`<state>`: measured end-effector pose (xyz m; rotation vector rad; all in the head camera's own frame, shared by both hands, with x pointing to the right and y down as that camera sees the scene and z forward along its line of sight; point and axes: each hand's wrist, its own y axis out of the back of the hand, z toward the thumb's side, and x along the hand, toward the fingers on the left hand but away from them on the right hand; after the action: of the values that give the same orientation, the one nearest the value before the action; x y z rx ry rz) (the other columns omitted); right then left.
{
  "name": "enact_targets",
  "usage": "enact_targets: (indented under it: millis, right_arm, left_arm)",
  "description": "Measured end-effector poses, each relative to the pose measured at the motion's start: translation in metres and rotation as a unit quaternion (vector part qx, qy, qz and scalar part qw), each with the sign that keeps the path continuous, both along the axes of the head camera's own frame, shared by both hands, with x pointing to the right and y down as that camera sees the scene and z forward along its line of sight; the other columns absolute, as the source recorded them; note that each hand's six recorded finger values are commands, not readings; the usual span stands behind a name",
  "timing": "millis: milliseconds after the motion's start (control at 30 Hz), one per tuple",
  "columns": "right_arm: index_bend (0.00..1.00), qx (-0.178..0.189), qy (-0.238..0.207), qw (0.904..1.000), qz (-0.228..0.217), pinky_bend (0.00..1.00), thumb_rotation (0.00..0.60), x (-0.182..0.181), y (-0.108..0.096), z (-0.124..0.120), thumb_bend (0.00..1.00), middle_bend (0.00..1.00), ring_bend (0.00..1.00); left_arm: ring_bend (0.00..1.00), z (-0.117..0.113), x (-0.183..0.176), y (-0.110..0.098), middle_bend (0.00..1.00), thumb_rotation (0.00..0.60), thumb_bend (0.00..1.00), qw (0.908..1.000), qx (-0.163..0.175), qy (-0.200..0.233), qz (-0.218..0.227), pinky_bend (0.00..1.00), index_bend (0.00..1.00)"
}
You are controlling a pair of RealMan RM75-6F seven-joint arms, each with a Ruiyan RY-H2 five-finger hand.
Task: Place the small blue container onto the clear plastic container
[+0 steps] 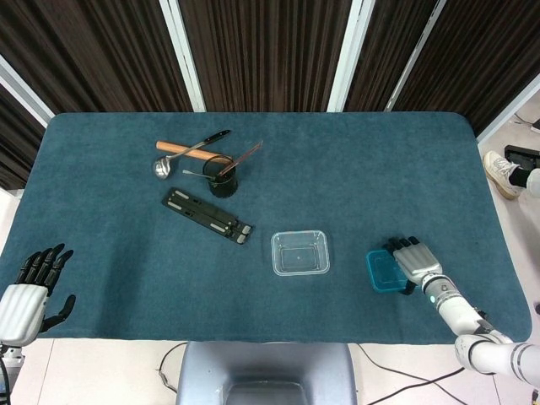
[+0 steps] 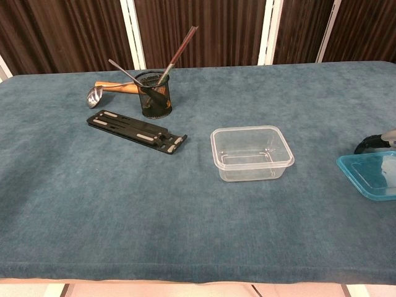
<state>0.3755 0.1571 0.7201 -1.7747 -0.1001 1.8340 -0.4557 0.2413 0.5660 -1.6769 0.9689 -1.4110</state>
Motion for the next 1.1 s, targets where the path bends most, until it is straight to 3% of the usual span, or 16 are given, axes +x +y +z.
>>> enact_targets:
  millis: [633, 933, 1100]
  right_arm:
    - [0.62, 0.021, -0.020, 0.9996, 0.000, 0.27, 0.600, -0.007, -0.004, -0.012, 0.12, 0.26, 0.23]
    - [0.74, 0.054, -0.040, 0.9977, 0.011, 0.37, 0.600, -0.009, -0.014, -0.020, 0.12, 0.44, 0.42]
    - [0.79, 0.084, -0.063, 0.9941, 0.027, 0.42, 0.600, -0.011, -0.024, -0.030, 0.13, 0.48, 0.47]
  left_arm:
    - [0.00, 0.000, 0.000, -0.001, 0.00, 0.600, 0.41, 1.0000, 0.000, 0.002, -0.001, 0.08, 0.00]
    - [0.00, 0.001, 0.000, -0.002, 0.00, 0.600, 0.41, 1.0000, 0.000, 0.002, -0.001, 0.08, 0.00]
    - [0.00, 0.001, 0.001, -0.002, 0.00, 0.600, 0.41, 1.0000, -0.001, 0.002, 0.000, 0.08, 0.00]
